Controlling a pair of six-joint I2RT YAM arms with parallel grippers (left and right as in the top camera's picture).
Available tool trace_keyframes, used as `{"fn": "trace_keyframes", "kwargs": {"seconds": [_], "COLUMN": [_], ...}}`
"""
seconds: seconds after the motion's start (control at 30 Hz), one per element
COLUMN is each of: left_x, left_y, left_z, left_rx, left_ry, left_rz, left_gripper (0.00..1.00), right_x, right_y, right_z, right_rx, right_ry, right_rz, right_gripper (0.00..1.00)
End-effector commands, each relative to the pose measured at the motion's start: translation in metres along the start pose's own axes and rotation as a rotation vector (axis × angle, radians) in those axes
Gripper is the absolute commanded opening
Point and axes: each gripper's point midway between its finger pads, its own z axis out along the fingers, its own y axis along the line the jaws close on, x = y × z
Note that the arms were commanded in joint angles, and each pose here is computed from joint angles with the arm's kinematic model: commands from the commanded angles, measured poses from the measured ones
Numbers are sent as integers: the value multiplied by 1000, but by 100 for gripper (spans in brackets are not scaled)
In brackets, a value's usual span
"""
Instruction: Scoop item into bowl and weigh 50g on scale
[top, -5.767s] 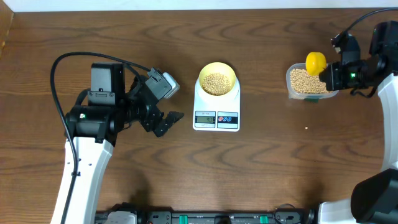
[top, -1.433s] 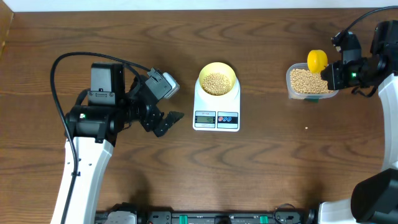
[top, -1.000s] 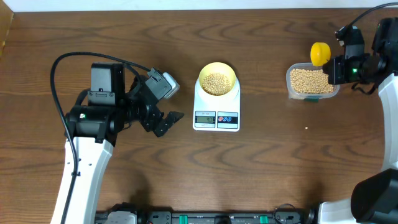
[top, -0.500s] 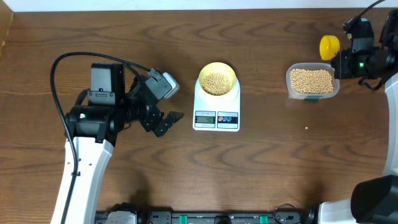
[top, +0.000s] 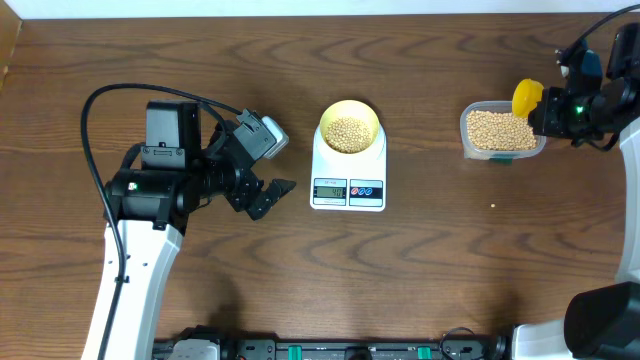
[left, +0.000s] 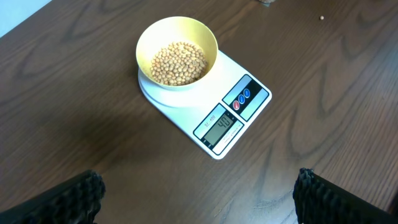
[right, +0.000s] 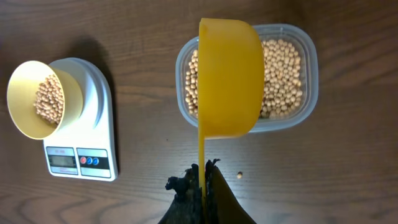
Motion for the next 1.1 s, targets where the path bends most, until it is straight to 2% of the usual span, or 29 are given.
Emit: {"fn": "trace_keyframes", "kwargs": {"seconds": [0.0, 0.33, 1.07], "left_x": [-5, -5, -5], "left_y": [1, 1, 1], "left_z": [-3, -3, -3], "left_rx": [-3, -3, -3], "left_ry": [-15, -15, -15], "left_rz": [-7, -7, -7], "left_gripper": [99, 99, 99], "right_x": [-10, -14, -17], "right_y": [4, -5, -22], "right_z": [-17, -17, -19], "right_rx": [5, 53, 153], "right_ry": [-54, -72, -87], "right_rz": [25, 84, 73], "right_gripper": [1, 1, 1]}}
